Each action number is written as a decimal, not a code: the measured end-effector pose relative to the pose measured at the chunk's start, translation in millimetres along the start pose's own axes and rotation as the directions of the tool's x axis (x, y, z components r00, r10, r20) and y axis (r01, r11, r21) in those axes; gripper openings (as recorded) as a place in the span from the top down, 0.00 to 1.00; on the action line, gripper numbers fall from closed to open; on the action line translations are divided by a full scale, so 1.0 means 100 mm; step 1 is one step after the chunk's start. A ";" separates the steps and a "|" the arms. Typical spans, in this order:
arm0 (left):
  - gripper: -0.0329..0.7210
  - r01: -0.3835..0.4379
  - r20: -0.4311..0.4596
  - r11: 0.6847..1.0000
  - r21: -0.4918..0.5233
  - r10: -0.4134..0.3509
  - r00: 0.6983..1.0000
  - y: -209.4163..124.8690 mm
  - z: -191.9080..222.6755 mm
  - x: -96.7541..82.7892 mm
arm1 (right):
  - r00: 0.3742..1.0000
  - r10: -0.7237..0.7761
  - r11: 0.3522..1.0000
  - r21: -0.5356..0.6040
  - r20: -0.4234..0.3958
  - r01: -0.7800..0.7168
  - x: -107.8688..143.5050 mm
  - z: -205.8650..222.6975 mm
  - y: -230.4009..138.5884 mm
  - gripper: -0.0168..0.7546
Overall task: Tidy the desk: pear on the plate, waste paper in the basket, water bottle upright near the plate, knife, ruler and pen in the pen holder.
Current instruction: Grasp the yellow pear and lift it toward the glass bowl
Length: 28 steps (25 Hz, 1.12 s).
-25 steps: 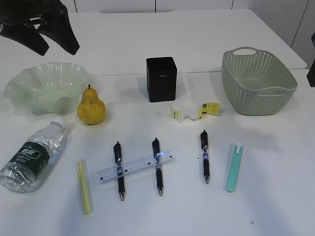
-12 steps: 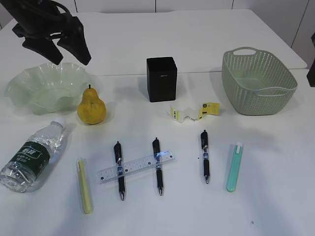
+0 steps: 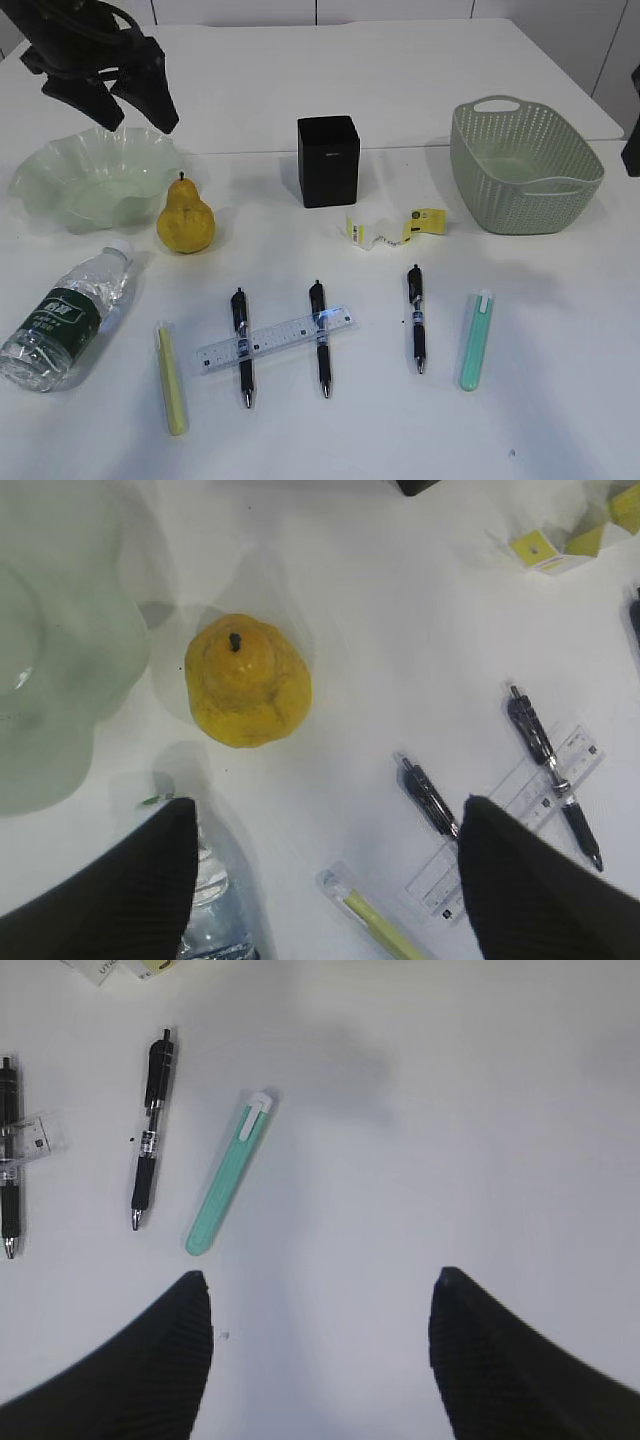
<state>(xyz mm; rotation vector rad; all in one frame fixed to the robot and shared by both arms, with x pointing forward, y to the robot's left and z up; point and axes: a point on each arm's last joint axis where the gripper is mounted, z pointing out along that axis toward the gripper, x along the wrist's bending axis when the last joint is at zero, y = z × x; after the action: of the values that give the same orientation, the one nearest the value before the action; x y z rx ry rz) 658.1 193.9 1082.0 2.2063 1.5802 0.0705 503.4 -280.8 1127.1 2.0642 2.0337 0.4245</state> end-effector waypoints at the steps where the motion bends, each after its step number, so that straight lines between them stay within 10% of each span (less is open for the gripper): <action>1: 0.19 -0.002 -0.006 1.000 0.002 0.002 1.000 0.00 0.00 0.01 | 1.000 0.002 1.000 0.000 -0.005 -0.002 0.00 0.00 0.00 0.29; 28: 0.11 0.019 -0.005 0.992 0.128 -0.018 1.000 0.12 0.90 0.25 | 0.999 0.017 1.000 0.003 -0.043 -0.017 0.04 0.00 0.00 0.29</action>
<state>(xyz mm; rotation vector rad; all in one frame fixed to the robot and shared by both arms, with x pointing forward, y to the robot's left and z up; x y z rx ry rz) 702.6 185.6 999.7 2.2888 1.6490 -0.0341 503.2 -276.9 1127.3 2.0929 2.0433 0.4729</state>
